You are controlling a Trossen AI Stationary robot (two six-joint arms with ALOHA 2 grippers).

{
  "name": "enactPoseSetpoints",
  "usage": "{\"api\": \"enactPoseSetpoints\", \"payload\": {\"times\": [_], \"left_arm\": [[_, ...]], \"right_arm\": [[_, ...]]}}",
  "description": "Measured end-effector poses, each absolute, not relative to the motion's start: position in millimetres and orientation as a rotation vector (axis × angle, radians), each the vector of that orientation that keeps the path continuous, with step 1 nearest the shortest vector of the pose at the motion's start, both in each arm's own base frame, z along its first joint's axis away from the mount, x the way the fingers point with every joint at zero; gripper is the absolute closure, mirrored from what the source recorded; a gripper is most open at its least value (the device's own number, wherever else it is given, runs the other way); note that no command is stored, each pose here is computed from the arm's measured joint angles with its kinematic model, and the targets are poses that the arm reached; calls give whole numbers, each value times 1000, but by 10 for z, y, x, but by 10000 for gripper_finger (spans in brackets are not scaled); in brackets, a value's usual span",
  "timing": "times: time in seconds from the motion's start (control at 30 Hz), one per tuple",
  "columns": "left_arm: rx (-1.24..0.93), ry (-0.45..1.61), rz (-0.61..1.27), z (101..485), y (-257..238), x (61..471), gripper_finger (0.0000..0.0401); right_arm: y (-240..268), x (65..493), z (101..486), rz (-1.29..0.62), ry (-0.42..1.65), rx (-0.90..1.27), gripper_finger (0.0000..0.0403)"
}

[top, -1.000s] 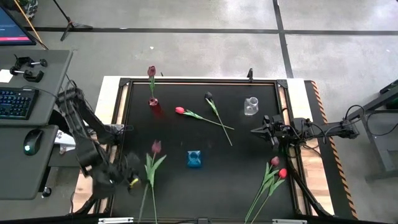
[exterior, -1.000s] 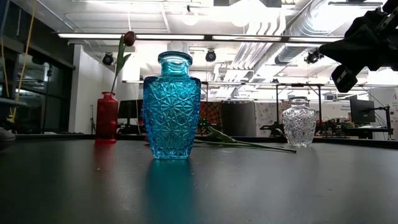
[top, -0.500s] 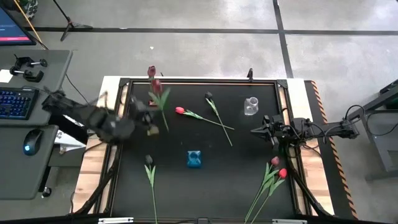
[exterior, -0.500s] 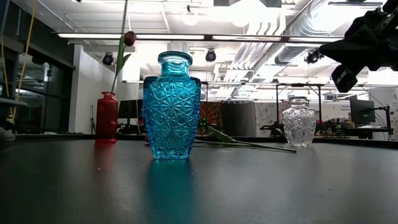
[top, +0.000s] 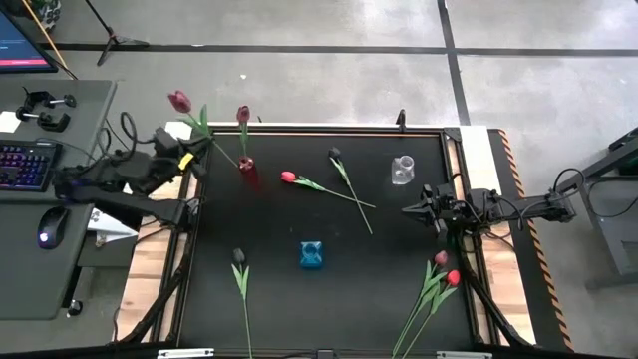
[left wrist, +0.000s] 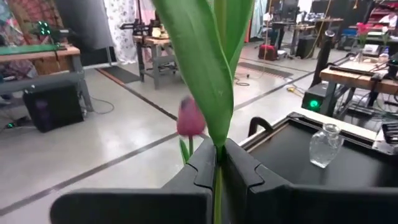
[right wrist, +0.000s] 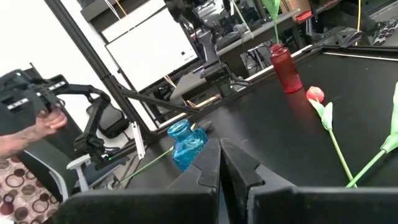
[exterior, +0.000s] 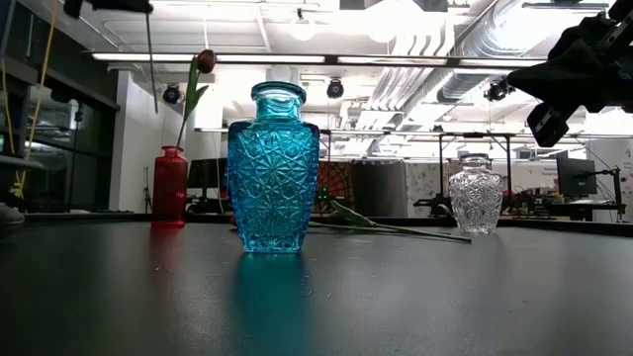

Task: Sort flowers into vase by color
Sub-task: Put the left dark red flower into the red vase

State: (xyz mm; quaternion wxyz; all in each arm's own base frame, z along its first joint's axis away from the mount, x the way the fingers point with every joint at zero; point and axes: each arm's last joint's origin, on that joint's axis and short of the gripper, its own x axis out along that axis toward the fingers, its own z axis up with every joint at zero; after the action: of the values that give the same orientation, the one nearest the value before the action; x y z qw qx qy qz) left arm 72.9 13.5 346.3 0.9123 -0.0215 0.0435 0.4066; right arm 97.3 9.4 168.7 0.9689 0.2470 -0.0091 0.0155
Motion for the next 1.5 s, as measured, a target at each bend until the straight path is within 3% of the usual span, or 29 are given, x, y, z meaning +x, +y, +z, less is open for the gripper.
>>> {"api": "enactPoseSetpoints", "payload": {"times": [0.4,1.27,1.5], "left_arm": [[90,127,942,3162,209,974,401],[-33,271,1032,2834,500,1301,401],[-101,330,1055,2734,494,1276,361]], "right_arm": [[94,973,1687,31,-18,499,402],[95,973,1688,31,-18,499,402],[94,973,1687,31,-18,499,402]]}}
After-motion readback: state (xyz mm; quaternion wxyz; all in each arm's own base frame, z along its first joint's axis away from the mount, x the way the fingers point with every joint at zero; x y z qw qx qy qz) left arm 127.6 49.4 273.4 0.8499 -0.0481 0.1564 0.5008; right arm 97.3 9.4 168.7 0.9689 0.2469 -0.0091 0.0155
